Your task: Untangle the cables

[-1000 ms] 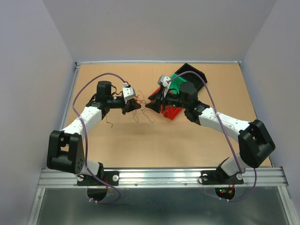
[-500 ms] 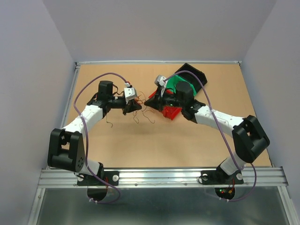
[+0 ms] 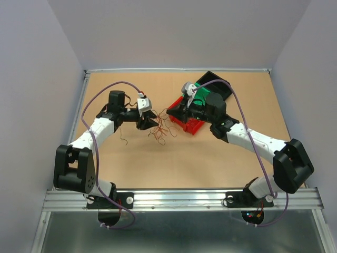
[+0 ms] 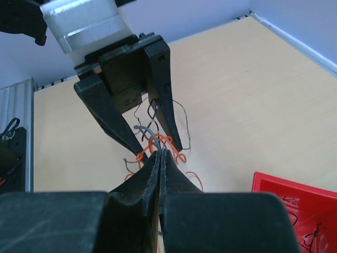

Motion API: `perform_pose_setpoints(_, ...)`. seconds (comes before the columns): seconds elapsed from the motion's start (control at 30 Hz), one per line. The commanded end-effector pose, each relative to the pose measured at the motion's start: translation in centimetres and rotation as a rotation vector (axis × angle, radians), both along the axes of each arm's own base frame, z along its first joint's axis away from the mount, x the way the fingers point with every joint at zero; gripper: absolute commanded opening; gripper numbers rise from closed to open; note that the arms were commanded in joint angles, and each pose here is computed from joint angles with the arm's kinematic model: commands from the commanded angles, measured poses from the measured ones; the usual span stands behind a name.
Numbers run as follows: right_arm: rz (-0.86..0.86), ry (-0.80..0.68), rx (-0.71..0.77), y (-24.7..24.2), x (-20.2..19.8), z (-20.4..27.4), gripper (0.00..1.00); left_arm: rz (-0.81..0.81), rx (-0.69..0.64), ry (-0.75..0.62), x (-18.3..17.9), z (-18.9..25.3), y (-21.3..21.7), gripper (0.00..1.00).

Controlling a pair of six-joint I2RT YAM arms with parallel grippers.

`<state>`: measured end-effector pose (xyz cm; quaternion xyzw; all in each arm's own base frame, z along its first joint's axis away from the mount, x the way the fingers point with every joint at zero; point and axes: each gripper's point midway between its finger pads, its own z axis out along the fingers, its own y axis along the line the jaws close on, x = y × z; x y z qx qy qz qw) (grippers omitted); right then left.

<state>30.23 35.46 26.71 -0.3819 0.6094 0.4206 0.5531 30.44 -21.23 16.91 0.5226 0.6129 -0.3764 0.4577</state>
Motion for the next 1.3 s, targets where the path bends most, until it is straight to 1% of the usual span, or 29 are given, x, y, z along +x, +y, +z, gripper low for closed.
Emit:
perform_pose_setpoints(0.0, -0.035, -0.034, 0.032, -0.5, 0.0, 1.0, 0.01, -0.031, -0.053, -0.065, 0.7, 3.0, 0.2, 0.53)
perform_pose_setpoints(0.03, -0.038, -0.037, 0.037, -0.5, 0.0, 1.2, 0.0, -0.026, -0.053, -0.067, 0.8, 3.1, 0.3, 0.53)
perform_pose_setpoints(0.07, -0.041, -0.039, 0.04, -0.6, 0.0, 1.4, 0.01, -0.025, -0.052, -0.067, 0.8, 3.0, 0.4, 0.56)
perform_pose_setpoints(0.1, -0.045, -0.046, 0.048, -0.6, 0.0, 1.9, 0.01, -0.022, -0.052, -0.07, 0.9, 3.0, 0.4, 0.69)
perform_pose_setpoints(0.13, -0.048, -0.046, 0.053, -0.7, 0.0, 2.2, 0.01, -0.018, -0.053, -0.069, 1.0, 3.0, 0.5, 0.72)
perform_pose_setpoints(0.17, -0.042, -0.057, 0.065, -0.6, -0.1, 3.0, 0.01, -0.012, -0.055, -0.077, 1.2, 3.2, 0.8, 0.98)
perform_pose_setpoints(0.33, 0.002, -0.07, 0.101, -0.3, -0.9, 5.4, 0.01, -0.016, -0.105, -0.089, 0.9, 4.4, 1.9, 0.99)
perform_pose_setpoints(0.47, 0.039, -0.052, 0.101, 0.2, -1.3, 5.4, 0.01, -0.038, -0.128, -0.129, 0.0, 5.4, 2.1, 0.99)
perform_pose_setpoints(0.5, 0.045, -0.046, 0.1, 0.2, -1.3, 5.3, 0.0, -0.044, -0.131, -0.118, -0.4, 5.1, 2.1, 0.99)
perform_pose_setpoints(0.53, 0.046, -0.045, 0.102, 0.3, -1.3, 5.4, 0.0, -0.042, -0.134, -0.141, -0.3, 5.3, 2.1, 0.99)
perform_pose_setpoints(0.6, 0.028, -0.034, 0.104, 0.4, -0.9, 5.3, 0.0, -0.021, -0.139, -0.144, -0.2, 5.4, 2.1, 0.99)
perform_pose_setpoints(0.63, -0.011, -0.038, 0.114, 0.2, -0.1, 5.8, 0.0, -0.014, -0.141, -0.149, -0.2, 5.5, 1.8, 0.99)
perform_pose_setpoints(0.67, -0.011, -0.036, 0.119, 0.3, -0.1, 6.1, 0.01, -0.006, -0.136, -0.169, 0.0, 5.7, 1.7, 0.99)
perform_pose_setpoints(0.73, -0.118, -0.037, 0.144, -0.7, 1.3, 7.4, 0.01, 0.049, -0.117, -0.155, 0.6, 5.1, 1.7, 0.99)
perform_pose_setpoints(0.77, -0.143, -0.053, 0.163, -0.9, 1.7, 8.6, 0.01, 0.061, -0.117, -0.183, 0.9, 5.4, 1.3, 0.99)
perform_pose_setpoints(0.83, -0.186, -0.075, 0.192, -1.4, 2.2, 10.6, 0.01, 0.107, -0.106, -0.178, 1.1, 4.9, 1.3, 0.99)
perform_pose_setpoints(0.87, -0.191, -0.097, 0.219, -1.5, 2.2, 12.5, 0.0, 0.11, -0.112, -0.204, 1.2, 5.2, 0.9, 0.99)
perform_pose_setpoints(0.93, -0.167, -0.109, 0.242, -1.3, 1.8, 14.3, 0.01, 0.137, -0.104, -0.193, 1.3, 4.6, 0.6, 0.99)
perform_pose_setpoints(0.97, -0.155, -0.129, 0.267, -1.3, 1.6, 15.9, 0.01, 0.13, -0.106, -0.191, 1.1, 4.5, -0.3, 0.99)
perform_pose_setpoints(1.0, -0.138, -0.129, 0.28, -1.2, 1.3, 16.6, 0.01, 0.16, -0.095, -0.182, 1.5, 4.1, -0.3, 0.99)
perform_pose_setpoints(1.2, -0.059, -0.151, 0.347, -0.5, 0.2, 20.2, 0.0, 0.189, -0.095, -0.144, 2.0, 3.0, -2.3, 0.99)
perform_pose_setpoints(1.23, -0.049, -0.149, 0.354, -0.4, 0.1, 20.4, 0.01, 0.198, -0.087, -0.146, 2.3, 2.7, -2.4, 0.97)
perform_pose_setpoints(1.27, -0.033, -0.143, 0.358, -0.2, 0.0, 20.5, 0.01, 0.208, -0.074, -0.141, 2.7, 2.2, -2.6, 0.92)
